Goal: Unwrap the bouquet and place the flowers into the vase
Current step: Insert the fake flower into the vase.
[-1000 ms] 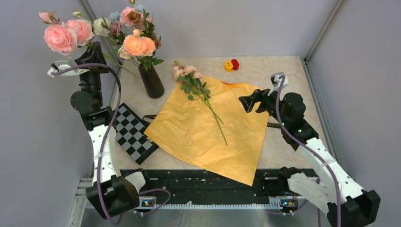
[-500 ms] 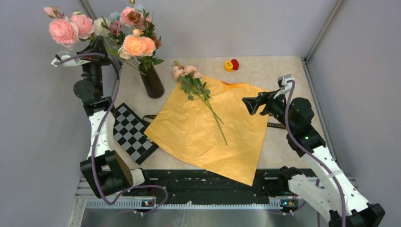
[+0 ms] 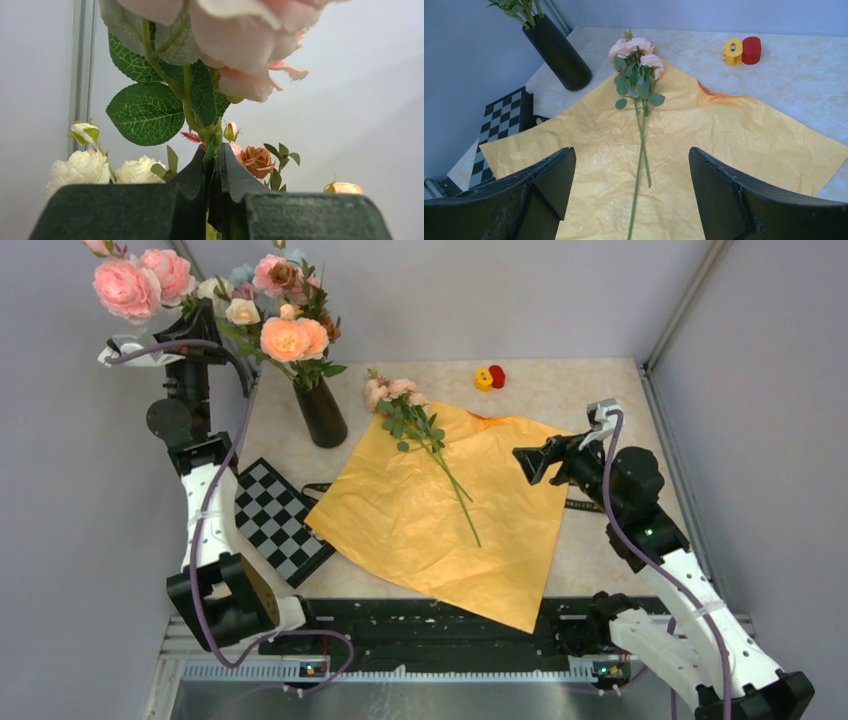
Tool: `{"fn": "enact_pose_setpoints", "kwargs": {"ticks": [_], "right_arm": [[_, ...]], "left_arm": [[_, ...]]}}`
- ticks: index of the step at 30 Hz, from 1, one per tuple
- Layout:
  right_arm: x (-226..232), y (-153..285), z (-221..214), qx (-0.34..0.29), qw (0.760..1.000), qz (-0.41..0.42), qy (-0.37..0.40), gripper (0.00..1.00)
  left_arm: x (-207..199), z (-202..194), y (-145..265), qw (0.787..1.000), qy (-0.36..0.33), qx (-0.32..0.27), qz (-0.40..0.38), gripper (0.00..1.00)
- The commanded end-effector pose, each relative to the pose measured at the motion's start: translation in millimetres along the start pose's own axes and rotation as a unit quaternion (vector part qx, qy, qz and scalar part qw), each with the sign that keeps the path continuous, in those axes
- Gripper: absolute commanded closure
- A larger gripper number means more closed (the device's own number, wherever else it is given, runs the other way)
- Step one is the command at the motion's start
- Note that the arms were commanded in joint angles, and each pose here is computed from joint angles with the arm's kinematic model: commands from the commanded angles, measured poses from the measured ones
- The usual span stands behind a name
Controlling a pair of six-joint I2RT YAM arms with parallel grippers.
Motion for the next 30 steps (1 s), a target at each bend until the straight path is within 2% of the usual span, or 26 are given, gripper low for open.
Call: {"fn": "enact_pose_setpoints", "kwargs": {"ticks": [1,17,30], "right_arm": [[-3,2,7,-0.015,1.0,-0.01,-0.002,0.15],[0,2,0,-0.013,1.0,0.005,-0.004,0.16],[0,1,-6,-0.007,1.0,0.011,-0.005,0.16]], "left_arm": [[-3,5,-7,1.0,-0.014,-0.002,-0.022,1.0],[14,-45,7,0.998,0.011,0.054,-0.004,1.0],[12,-90,14,0.995,0.026,0.099,-0.005,1.0]]}}
Point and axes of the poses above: each gripper's point midway between its finger pads, its own y axis back along the fingers, its own x axis along the line the jaws close on, z = x × y, the point moved 6 cm from there along y, back along the fingers, and after that the axes turned 7 degrees about y, right-handed, at the moved point
